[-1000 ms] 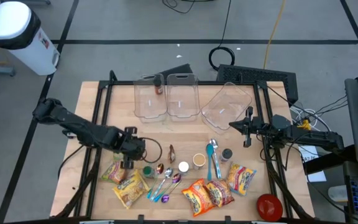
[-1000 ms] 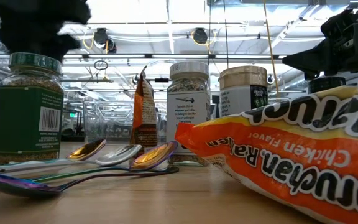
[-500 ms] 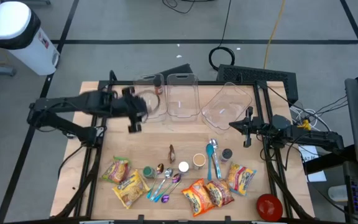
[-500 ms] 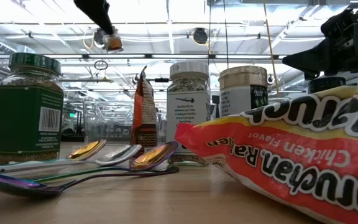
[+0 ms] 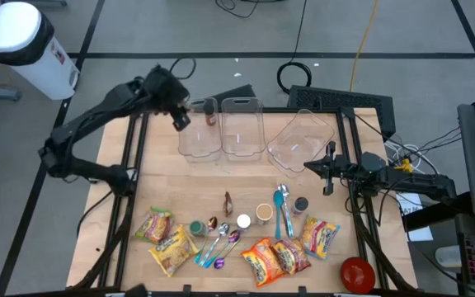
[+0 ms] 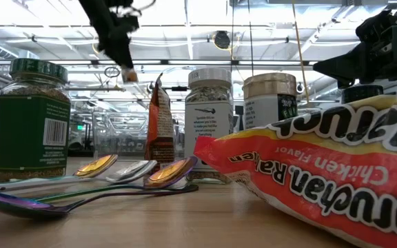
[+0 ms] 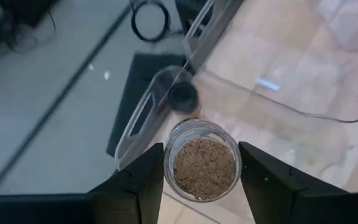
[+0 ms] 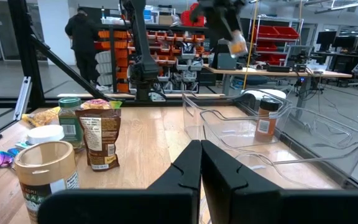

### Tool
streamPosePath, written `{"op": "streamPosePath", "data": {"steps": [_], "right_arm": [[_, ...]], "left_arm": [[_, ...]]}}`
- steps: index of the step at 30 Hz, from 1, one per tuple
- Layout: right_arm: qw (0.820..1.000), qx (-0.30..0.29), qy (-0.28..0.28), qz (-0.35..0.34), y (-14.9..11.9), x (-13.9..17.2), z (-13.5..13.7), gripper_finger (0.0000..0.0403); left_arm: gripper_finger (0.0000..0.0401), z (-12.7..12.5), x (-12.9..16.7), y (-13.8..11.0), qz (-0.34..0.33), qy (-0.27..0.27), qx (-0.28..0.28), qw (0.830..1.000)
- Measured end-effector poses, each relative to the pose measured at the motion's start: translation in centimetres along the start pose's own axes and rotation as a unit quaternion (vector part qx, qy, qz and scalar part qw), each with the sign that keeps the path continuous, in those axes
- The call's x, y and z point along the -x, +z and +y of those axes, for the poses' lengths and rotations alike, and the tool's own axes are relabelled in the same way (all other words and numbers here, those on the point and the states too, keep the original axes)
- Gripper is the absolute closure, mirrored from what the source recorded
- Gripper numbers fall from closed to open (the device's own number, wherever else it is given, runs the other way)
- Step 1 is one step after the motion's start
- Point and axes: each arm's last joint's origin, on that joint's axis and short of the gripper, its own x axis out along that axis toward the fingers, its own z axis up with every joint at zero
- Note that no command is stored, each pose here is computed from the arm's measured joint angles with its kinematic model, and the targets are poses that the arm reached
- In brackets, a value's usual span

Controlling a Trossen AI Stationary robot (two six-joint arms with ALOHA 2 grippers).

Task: Pick & Place Food Item
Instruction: Put the brown seasoning bottle into the left transparent bin

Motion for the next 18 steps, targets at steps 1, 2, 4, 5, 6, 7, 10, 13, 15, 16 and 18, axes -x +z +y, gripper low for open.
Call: {"op": "streamPosePath", "data": {"steps": [1, 2, 4, 5, 6, 7, 10, 13, 15, 16, 18], "right_arm": [[1.0, 0.0, 0.0, 0.0, 0.0, 0.0, 0.0, 0.0403], [1.0, 0.0, 0.0, 0.0, 0.0, 0.0, 0.0, 0.0403], [1.0, 0.0, 0.0, 0.0, 0.0, 0.0, 0.0, 0.0403], [1.0, 0.0, 0.0, 0.0, 0.0, 0.0, 0.0, 0.0403], [1.0, 0.0, 0.0, 0.0, 0.0, 0.0, 0.0, 0.0403], [1.0, 0.0, 0.0, 0.0, 0.0, 0.0, 0.0, 0.0403], [1.0, 0.0, 0.0, 0.0, 0.0, 0.0, 0.0, 0.0403], [1.0, 0.0, 0.0, 0.0, 0.0, 0.0, 0.0, 0.0403], [1.0, 0.0, 0.0, 0.0, 0.0, 0.0, 0.0, 0.0403], [1.0, 0.0, 0.0, 0.0, 0.0, 0.0, 0.0, 0.0403], [1.0, 0.0, 0.0, 0.0, 0.0, 0.0, 0.0, 0.0403]], "left_arm": [[0.0218, 0.6, -0.8, 0.1, 0.003, -0.006, 0.008, 1.0], [0.0218, 1.1, -1.6, 0.1, 0.008, -0.012, 0.015, 1.0], [0.0217, 2.2, -3.3, -0.1, 0.027, -0.022, 0.029, 0.999], [0.0215, 2.7, -4.1, -0.2, 0.036, -0.027, 0.034, 0.998], [0.0214, 3.2, -5.0, -0.3, 0.042, -0.03, 0.041, 0.998], [0.0214, 3.6, -5.9, -0.3, 0.047, -0.033, 0.048, 0.997], [0.0216, 4.7, -8.5, -1.3, 0.073, -0.048, 0.069, 0.994], [0.0217, 5.4, -10.7, -2.2, 0.082, -0.054, 0.082, 0.992], [0.0215, 5.6, -12.1, -3.3, 0.099, -0.055, 0.092, 0.989], [0.0214, 5.7, -12.7, -3.9, 0.107, -0.055, 0.096, 0.988], [0.0213, 5.9, -13.6, -4.6, 0.104, -0.055, 0.104, 0.988]]}}
